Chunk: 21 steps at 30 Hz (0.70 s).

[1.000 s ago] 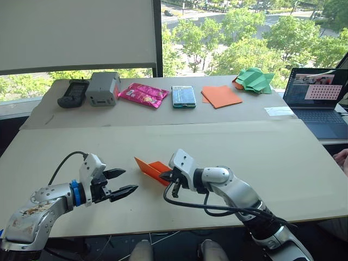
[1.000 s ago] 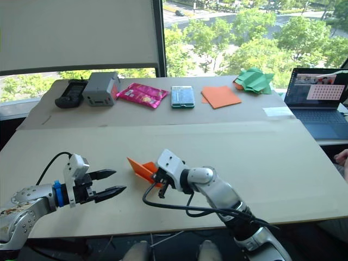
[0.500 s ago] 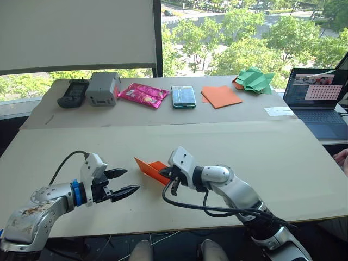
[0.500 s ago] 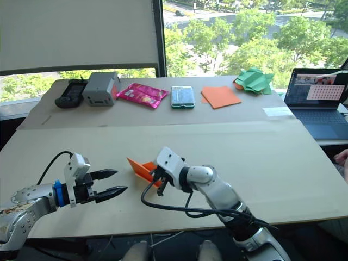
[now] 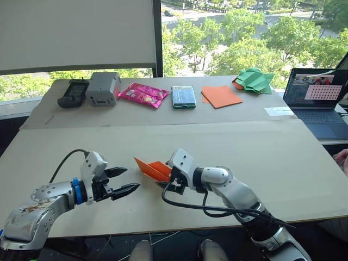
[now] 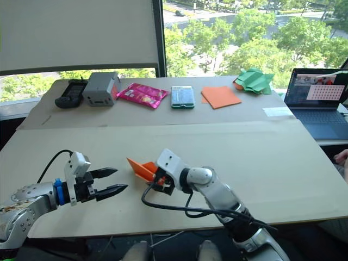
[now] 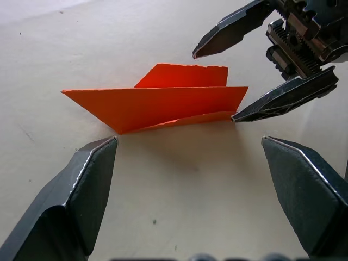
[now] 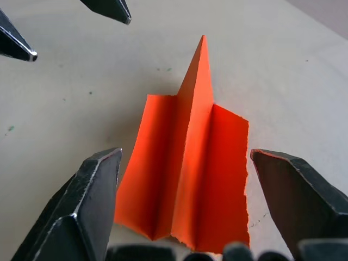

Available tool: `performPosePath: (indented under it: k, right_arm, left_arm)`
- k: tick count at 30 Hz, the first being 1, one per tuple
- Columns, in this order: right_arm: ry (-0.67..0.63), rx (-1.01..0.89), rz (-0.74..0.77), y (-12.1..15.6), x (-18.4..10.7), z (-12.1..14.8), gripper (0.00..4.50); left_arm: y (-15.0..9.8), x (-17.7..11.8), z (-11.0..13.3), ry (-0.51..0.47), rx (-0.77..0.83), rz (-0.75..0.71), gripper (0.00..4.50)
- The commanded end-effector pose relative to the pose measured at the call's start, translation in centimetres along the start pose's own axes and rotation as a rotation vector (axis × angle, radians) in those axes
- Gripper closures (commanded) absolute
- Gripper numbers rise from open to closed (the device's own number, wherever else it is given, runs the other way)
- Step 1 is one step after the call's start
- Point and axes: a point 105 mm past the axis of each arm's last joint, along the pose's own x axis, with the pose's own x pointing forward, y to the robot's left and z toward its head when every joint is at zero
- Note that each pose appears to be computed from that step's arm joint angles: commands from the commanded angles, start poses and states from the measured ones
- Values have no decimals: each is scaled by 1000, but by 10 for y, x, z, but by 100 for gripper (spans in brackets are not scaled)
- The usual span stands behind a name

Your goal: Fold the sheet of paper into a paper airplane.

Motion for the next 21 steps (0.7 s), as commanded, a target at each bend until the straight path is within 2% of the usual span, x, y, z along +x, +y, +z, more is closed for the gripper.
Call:
performPosePath:
  k: [1, 7, 12, 21]
  right_arm:
    - [-21, -2, -9, 0, 0, 1, 52]
    - [-65, 1, -6, -2, -3, 12, 52]
    - [-159, 22, 9, -5, -15, 42, 52]
    - [-80, -18, 29, -7, -10, 18, 52]
  left_arm:
    - [-6, 0, 16, -26, 46, -14, 0]
    - [-7, 1, 20, -24, 45, -17, 0]
    - [-10, 3, 23, -24, 47, -22, 0]
    - [-8, 1, 20, -22, 42, -22, 0]
